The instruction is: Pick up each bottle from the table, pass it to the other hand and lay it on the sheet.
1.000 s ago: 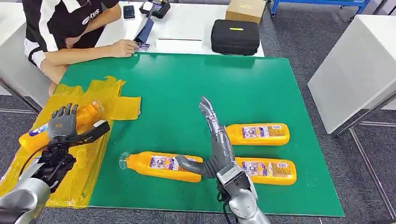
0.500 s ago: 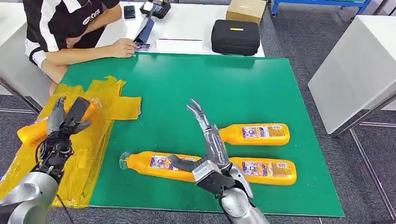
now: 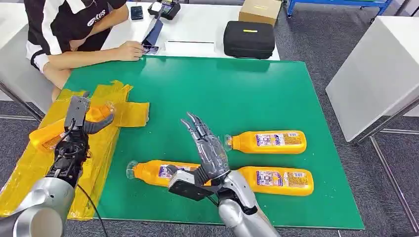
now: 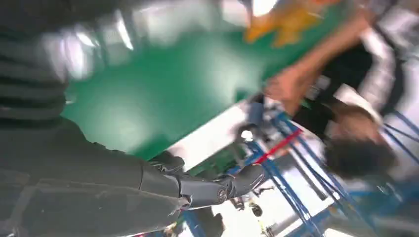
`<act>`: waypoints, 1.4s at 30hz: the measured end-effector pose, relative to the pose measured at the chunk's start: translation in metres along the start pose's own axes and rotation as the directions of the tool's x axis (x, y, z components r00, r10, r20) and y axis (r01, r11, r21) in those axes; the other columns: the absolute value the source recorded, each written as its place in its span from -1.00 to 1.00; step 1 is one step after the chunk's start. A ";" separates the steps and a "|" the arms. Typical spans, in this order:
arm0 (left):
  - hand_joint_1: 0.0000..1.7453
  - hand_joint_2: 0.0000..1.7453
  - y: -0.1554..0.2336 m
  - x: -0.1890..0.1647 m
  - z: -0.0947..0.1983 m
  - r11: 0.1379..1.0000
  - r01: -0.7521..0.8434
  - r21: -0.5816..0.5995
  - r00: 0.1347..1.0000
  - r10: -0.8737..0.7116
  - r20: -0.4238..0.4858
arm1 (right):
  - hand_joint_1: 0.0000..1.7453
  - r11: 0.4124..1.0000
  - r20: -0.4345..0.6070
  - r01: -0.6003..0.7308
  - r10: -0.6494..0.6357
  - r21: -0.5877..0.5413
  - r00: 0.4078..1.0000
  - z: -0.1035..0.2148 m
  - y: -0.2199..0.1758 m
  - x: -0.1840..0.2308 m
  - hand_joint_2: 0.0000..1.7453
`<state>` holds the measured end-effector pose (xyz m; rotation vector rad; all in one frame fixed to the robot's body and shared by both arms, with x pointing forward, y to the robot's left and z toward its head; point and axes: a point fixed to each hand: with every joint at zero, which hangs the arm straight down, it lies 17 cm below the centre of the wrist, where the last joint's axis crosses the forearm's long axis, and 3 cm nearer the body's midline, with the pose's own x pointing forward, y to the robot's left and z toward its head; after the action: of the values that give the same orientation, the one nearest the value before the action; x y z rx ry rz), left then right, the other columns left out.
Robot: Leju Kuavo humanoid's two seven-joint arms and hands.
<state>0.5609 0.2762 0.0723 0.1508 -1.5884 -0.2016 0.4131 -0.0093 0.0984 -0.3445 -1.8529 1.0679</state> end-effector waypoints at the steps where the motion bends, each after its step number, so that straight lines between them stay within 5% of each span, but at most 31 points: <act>1: -1.00 1.00 -0.007 0.007 -0.001 1.000 -0.022 -0.008 1.000 0.022 0.021 | -1.00 0.999 -0.021 -0.038 0.039 0.035 0.999 0.000 0.013 -0.005 -1.00; 10: -1.00 1.00 -0.053 0.042 -0.002 0.985 -0.158 -0.069 0.980 0.165 0.112 | -1.00 0.930 -0.069 -0.210 0.241 0.303 0.968 0.015 0.094 -0.034 -1.00; 27: -1.00 1.00 -0.086 0.074 0.009 0.859 -0.481 -0.174 0.850 0.506 0.145 | -1.00 0.801 -0.078 -0.229 0.324 0.553 0.943 0.040 0.146 -0.058 -1.00; 28: -1.00 1.00 -0.088 0.076 0.009 0.856 -0.486 -0.176 0.847 0.511 0.148 | -0.48 0.789 -0.088 -0.231 0.337 0.569 0.937 0.042 0.147 -0.062 -1.00; 30: -1.00 1.00 -0.089 0.079 0.008 0.850 -0.498 -0.173 0.839 0.523 0.149 | 0.22 0.775 -0.106 -0.233 0.359 0.587 0.928 0.043 0.146 -0.069 -1.00; 31: -1.00 1.00 -0.089 0.080 0.008 0.846 -0.504 -0.173 0.836 0.528 0.149 | 0.82 0.770 -0.115 -0.233 0.368 0.594 0.923 0.044 0.146 -0.073 -1.00; 42: -1.00 1.00 -0.092 0.077 0.013 0.830 -0.531 -0.169 0.820 0.554 0.145 | 1.00 0.741 -0.138 -0.236 0.405 0.628 0.904 0.046 0.141 -0.089 -1.00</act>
<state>0.5431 0.1697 0.1263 -0.4336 -1.7367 0.1430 0.3937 -0.0066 -0.0735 -0.4150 -1.1439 1.6974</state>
